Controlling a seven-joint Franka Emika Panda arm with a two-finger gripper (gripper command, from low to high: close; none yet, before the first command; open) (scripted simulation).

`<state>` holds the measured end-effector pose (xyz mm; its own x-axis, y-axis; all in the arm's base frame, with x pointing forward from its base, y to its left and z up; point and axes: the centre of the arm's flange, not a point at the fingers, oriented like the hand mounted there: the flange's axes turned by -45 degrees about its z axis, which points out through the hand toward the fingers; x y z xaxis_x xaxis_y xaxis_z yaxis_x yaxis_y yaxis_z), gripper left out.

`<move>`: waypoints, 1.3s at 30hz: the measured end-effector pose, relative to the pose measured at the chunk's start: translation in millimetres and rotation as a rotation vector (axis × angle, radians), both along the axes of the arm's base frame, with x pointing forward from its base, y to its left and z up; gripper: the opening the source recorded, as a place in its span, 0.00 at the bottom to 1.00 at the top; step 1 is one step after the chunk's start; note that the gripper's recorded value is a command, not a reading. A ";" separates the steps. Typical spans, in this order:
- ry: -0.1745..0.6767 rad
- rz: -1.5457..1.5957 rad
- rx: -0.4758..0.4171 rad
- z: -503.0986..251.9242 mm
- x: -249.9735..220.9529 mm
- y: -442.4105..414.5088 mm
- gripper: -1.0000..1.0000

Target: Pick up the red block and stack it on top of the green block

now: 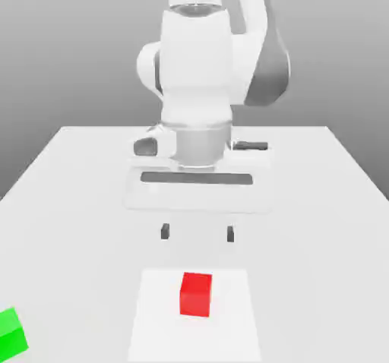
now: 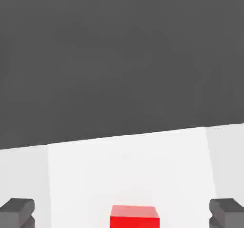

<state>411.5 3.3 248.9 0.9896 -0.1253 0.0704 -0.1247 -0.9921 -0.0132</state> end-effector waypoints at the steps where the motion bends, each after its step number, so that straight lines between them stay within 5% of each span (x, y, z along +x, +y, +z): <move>1: 0.036 -0.006 -0.002 -19.5 -9.5 -0.1 0.50; 7: 0.071 -0.010 -0.004 -88.6 -18.5 -0.1 0.50; 8: 0.071 -0.010 -0.004 -98.7 -19.3 -0.1 0.00; 21: 0.071 -0.011 -0.004 -48.1 -19.3 -0.3 0.00; 30: 0.077 -0.230 0.015 -21.9 45.1 -153.2 0.00; 39: 0.071 -0.386 0.011 -41.3 52.3 -298.3 0.00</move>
